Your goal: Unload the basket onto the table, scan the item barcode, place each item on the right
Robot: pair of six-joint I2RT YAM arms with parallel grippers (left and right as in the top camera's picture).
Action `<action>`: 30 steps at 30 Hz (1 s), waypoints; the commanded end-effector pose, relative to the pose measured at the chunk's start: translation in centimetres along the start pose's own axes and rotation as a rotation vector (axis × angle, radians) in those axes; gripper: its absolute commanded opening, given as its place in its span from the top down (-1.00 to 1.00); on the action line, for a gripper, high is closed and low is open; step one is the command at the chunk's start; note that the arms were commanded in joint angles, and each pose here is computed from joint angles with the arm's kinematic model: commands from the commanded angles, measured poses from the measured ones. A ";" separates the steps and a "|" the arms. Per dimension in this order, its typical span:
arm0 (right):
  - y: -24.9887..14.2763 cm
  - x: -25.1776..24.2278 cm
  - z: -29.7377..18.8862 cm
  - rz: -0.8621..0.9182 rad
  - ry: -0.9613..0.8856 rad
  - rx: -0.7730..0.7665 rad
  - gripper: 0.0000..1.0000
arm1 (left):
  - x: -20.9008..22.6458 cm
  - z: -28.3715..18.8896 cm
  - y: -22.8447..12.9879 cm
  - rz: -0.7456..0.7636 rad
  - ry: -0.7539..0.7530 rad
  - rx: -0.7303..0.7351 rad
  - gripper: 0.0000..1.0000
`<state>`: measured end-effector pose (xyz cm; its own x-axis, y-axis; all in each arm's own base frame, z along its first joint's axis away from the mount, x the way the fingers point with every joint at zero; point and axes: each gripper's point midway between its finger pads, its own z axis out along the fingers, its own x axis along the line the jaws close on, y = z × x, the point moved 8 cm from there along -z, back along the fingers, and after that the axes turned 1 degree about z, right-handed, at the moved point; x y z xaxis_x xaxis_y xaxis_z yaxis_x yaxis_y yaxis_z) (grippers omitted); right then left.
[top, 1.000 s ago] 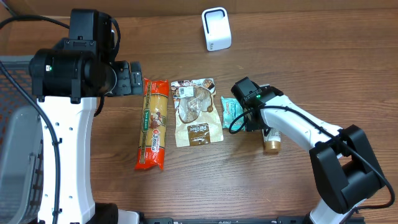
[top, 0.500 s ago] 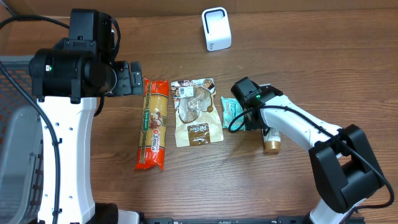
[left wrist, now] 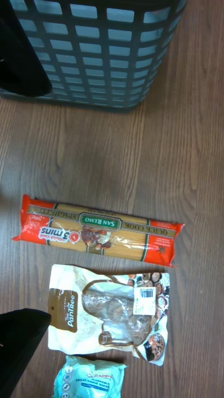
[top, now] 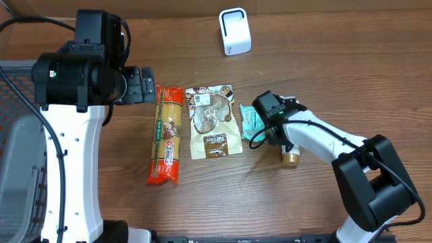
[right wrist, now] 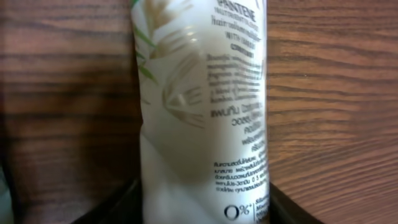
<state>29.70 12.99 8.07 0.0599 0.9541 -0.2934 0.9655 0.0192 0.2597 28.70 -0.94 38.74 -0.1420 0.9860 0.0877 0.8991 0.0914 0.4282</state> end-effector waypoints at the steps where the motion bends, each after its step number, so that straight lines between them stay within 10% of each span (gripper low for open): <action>1: -1.3 0.0 0.9 -0.007 0.000 0.045 0.16 | 0.3 -0.1 0.0 -0.023 0.015 -0.005 -1.00; 15: 0.1 -0.2 -1.1 -0.024 -0.014 0.060 0.41 | 0.3 -0.1 0.0 -0.023 0.015 -0.005 -1.00; 23: 2.0 -0.1 -4.8 -0.049 0.052 0.114 -0.41 | 0.3 -0.1 0.0 -0.023 0.015 -0.005 -1.00; 27: 2.9 -0.1 -6.5 -0.045 0.155 0.158 -0.32 | 0.3 -0.1 0.0 -0.023 0.015 -0.005 -1.00; 30: 3.0 -0.7 -6.9 -0.035 0.213 0.207 0.14 | 0.3 -0.1 0.0 -0.023 0.015 -0.005 -1.00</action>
<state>30.46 14.46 14.42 -0.0140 0.9802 -0.1976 0.9964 0.0302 0.0796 28.70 -0.94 38.73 -0.1421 0.9859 0.0881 0.8992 0.0914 0.4279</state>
